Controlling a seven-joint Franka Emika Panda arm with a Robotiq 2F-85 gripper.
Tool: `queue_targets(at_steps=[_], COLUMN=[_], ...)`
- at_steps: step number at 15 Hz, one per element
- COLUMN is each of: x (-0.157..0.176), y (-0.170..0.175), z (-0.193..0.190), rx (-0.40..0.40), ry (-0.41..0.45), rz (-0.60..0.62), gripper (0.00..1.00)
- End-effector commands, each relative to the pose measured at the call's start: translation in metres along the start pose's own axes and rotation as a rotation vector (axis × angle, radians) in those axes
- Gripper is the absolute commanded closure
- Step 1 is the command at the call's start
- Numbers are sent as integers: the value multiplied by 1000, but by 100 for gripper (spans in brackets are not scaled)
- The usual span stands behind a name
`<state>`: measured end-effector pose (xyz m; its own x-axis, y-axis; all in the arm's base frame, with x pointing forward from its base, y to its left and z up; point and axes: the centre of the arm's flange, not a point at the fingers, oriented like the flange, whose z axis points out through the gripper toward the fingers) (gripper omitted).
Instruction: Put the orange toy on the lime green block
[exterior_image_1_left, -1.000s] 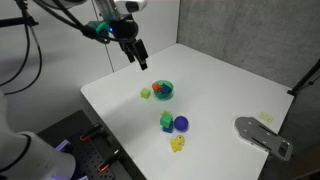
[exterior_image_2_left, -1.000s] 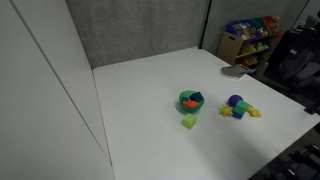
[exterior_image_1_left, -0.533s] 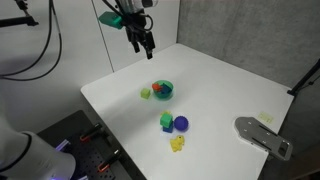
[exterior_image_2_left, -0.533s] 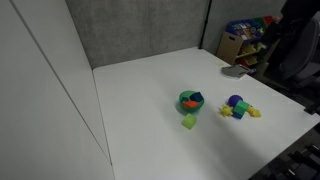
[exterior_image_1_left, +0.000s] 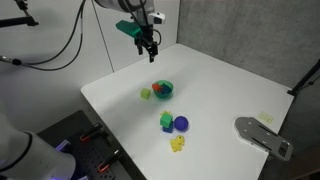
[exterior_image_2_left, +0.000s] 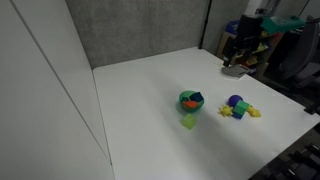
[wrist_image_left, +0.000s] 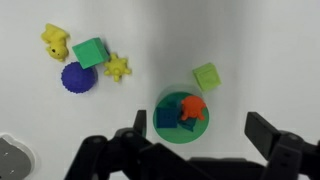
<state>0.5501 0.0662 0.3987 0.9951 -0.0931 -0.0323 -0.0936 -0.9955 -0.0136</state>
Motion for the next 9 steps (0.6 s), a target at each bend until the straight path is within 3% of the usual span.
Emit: queue_targets(at_steps=[1,9], x=[42,81], y=[-12,-17], z=[34,128], rx=[38,97], ry=[-30,-55], rz=[8,72], gripper=[0,0])
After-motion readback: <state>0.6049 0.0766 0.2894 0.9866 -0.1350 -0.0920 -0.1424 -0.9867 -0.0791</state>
